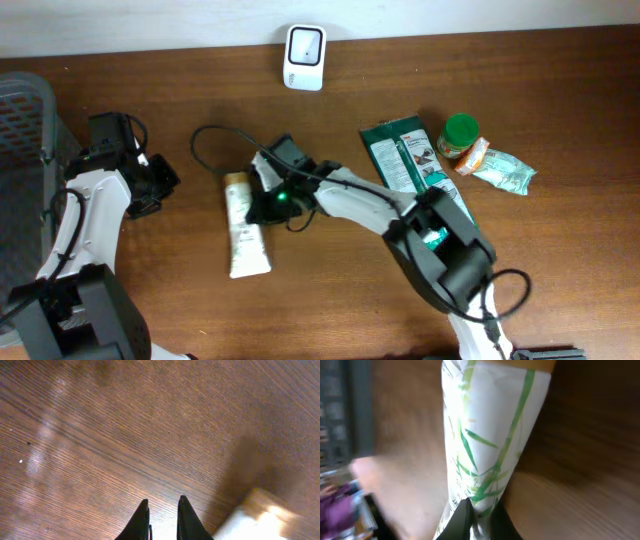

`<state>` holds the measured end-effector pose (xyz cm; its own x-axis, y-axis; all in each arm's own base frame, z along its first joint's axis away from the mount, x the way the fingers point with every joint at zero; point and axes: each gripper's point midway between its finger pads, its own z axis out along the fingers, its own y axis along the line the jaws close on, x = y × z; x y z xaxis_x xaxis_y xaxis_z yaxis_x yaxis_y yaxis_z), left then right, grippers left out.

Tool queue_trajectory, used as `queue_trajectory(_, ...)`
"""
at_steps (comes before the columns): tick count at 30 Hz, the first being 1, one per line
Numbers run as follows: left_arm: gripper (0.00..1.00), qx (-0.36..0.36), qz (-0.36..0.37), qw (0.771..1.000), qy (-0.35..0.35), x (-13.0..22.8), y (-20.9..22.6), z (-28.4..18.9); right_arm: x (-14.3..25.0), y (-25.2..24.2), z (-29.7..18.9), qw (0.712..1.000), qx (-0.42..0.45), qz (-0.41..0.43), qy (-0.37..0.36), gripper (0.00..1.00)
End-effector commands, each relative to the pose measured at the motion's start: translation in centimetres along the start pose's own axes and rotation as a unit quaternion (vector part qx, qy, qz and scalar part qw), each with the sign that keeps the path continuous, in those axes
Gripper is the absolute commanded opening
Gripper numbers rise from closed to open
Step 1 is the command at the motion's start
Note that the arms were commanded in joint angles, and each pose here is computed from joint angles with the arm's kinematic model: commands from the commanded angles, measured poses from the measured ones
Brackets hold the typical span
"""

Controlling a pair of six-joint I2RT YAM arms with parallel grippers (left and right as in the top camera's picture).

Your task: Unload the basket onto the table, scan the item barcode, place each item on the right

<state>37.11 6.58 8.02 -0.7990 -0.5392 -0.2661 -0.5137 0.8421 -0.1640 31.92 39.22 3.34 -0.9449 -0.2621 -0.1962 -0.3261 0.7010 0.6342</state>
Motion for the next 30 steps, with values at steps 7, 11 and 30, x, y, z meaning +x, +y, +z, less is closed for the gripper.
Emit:
queue_trajectory(7,0.12,0.004,0.005,1.0,0.001,0.0,0.0,-0.1,-1.7,-5.3,-12.5,0.94,0.332,-0.05,-0.055,0.04)
queue_trajectory(11,0.13,0.004,0.005,1.0,0.002,0.1,0.1,-0.1,-0.7,-5.9,-12.1,0.957,0.283,-0.056,-0.006,0.38)
queue_trajectory(30,0.2,0.001,0.005,1.0,0.006,0.2,0.2,-0.1,4.1,-9.5,-3.9,0.985,0.026,0.13,0.109,0.36)
